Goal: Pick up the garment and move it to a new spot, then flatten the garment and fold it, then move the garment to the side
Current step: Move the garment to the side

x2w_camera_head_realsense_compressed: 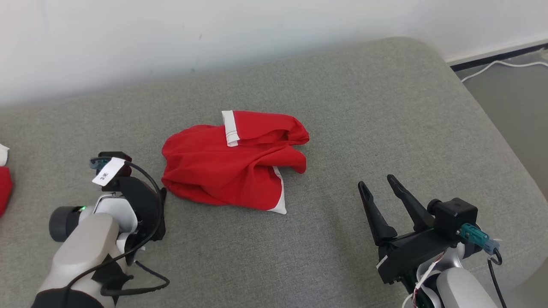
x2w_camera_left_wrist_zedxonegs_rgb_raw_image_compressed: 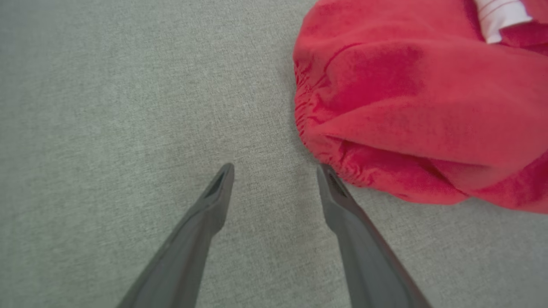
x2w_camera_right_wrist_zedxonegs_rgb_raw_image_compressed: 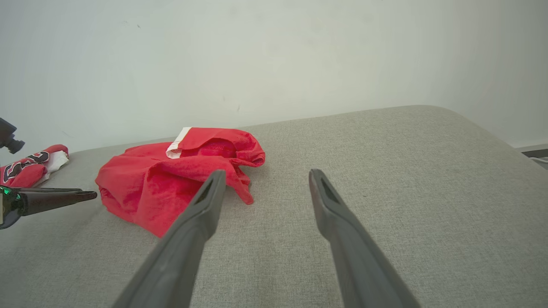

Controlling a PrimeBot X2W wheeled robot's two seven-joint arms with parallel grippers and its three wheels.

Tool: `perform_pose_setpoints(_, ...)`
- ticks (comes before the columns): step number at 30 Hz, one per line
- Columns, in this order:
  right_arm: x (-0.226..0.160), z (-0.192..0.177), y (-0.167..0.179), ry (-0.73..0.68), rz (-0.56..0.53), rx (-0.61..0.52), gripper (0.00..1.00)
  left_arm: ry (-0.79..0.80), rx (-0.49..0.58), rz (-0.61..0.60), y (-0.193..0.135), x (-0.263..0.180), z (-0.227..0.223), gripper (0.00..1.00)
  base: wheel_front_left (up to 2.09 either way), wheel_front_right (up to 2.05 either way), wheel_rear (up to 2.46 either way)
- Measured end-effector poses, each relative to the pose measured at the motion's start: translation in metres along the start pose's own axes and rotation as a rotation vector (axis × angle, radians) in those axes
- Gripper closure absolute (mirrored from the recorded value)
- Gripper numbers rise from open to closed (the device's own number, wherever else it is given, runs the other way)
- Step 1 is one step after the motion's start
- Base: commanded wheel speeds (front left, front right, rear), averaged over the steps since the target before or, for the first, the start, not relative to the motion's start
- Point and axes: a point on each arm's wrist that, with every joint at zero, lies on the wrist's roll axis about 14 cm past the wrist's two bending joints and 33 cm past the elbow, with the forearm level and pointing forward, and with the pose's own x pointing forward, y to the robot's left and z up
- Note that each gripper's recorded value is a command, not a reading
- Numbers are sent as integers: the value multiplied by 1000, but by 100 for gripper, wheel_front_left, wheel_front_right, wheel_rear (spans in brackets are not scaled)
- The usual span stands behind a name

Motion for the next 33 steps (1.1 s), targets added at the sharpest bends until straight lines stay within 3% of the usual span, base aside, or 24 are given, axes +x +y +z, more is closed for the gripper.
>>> perform_pose_setpoints(10, 5, -4, -4, 14, -10, -6, 0, 3, -51, -96, -29, 11, 0, 0, 0, 0, 0)
perform_pose_setpoints(18, 5, -3, -6, 7, -17, -6, 0, -116, -84, -170, -49, 8, 45, 0, 0, 0, 0)
perform_pose_setpoints(25, 1, -1, 0, 7, 2, -10, 0, -94, -65, -170, -51, 7, 44, 0, 0, 0, 0)
perform_pose_setpoints(33, -5, -3, -13, 20, -40, -22, 0, -67, -51, -59, -29, 21, 32, 0, 0, 0, 0)
